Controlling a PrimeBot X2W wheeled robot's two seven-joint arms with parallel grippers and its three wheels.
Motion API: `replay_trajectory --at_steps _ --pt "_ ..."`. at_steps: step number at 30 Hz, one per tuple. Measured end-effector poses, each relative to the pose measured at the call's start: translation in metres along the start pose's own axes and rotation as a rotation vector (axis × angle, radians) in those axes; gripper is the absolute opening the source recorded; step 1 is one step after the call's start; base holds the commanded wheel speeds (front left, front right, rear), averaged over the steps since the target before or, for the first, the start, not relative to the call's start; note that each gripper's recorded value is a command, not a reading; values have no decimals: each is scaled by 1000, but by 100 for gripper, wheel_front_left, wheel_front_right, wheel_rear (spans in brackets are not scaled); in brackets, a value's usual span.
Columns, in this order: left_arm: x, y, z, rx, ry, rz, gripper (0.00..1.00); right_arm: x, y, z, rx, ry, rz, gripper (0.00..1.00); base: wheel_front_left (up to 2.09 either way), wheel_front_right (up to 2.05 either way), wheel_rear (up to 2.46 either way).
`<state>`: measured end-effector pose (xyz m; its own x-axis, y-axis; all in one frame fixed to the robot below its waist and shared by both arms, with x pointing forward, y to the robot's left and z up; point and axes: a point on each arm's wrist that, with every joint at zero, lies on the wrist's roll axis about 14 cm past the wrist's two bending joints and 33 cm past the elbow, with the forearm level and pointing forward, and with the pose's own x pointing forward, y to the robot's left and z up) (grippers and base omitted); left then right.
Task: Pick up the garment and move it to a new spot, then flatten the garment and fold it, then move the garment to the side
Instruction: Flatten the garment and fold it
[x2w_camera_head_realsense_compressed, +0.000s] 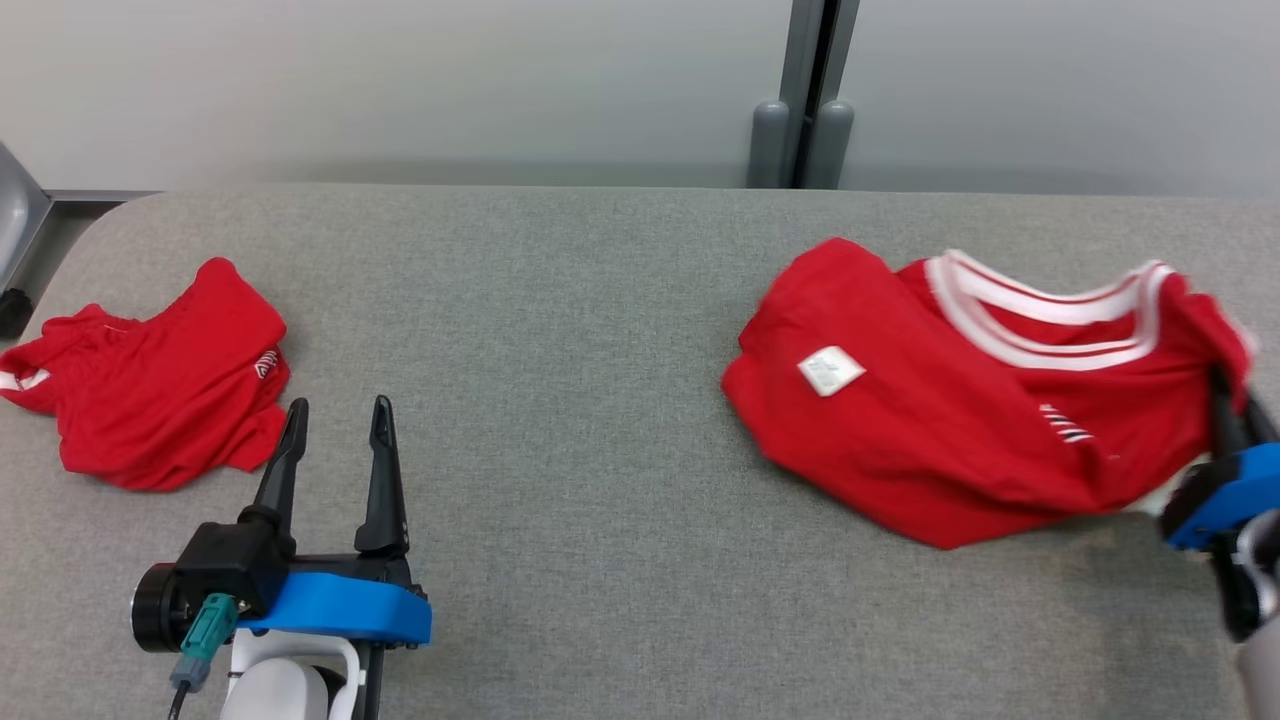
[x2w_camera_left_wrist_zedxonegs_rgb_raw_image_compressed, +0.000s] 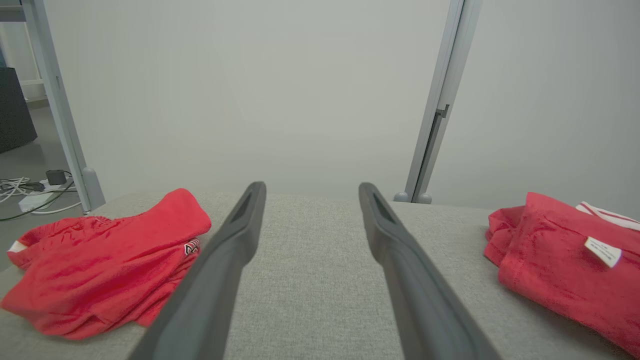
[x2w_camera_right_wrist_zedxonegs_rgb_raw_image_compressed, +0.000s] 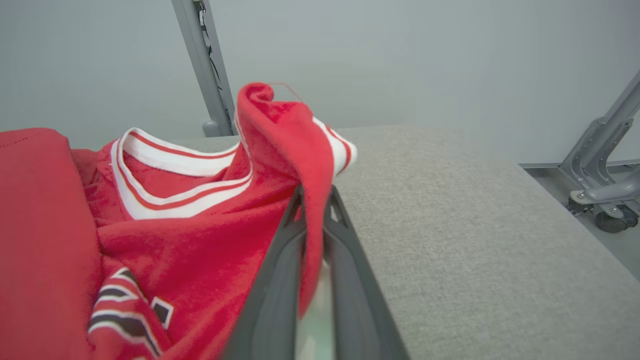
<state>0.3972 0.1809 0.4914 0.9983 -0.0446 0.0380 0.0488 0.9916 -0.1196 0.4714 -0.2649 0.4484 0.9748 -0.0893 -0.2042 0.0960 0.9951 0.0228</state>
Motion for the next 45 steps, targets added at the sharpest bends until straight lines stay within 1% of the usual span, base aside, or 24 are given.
replay_trajectory --at_steps 3,7,11,13,14,15,16,23,29,35,40,44,45 --pt "1 -2 1 -1 -4 -4 100 -5 -33 21 -1 -71 -74 0 0 0 0" --pt "-1 1 3 0 -8 4 100 -14 -57 43 0 -155 -136 0 0 0 0" --pt "-3 4 2 4 -6 11 100 -21 -66 48 1 -172 -165 0 0 0 0" --pt "-3 4 2 4 -6 12 100 -23 -62 40 11 -142 -163 0 0 0 0" --pt "-2 4 2 5 -6 12 100 -25 -59 33 16 -120 -162 25 0 0 0" --pt "-2 4 2 5 -6 12 100 -26 -57 29 16 -112 -160 77 0 0 0" --pt "-2 4 2 5 -6 12 100 -28 -56 28 17 -111 -161 100 0 0 0" --pt "0 2 1 2 -7 7 100 -38 -40 47 -27 -222 -153 100 0 0 0" --pt "0 1 1 2 -6 5 100 -47 2 52 -40 -275 -61 100 0 0 0" --pt "2 1 -2 1 2 3 100 -42 49 48 -69 -238 69 100 0 0 0" --pt "4 3 -3 3 3 6 100 -22 81 76 -118 -250 175 100 0 0 0" --pt "4 6 -4 4 8 17 100 -5 106 76 -172 -188 251 100 0 0 0" --pt "4 9 -5 3 11 24 100 4 115 71 -205 -137 277 100 0 0 0"
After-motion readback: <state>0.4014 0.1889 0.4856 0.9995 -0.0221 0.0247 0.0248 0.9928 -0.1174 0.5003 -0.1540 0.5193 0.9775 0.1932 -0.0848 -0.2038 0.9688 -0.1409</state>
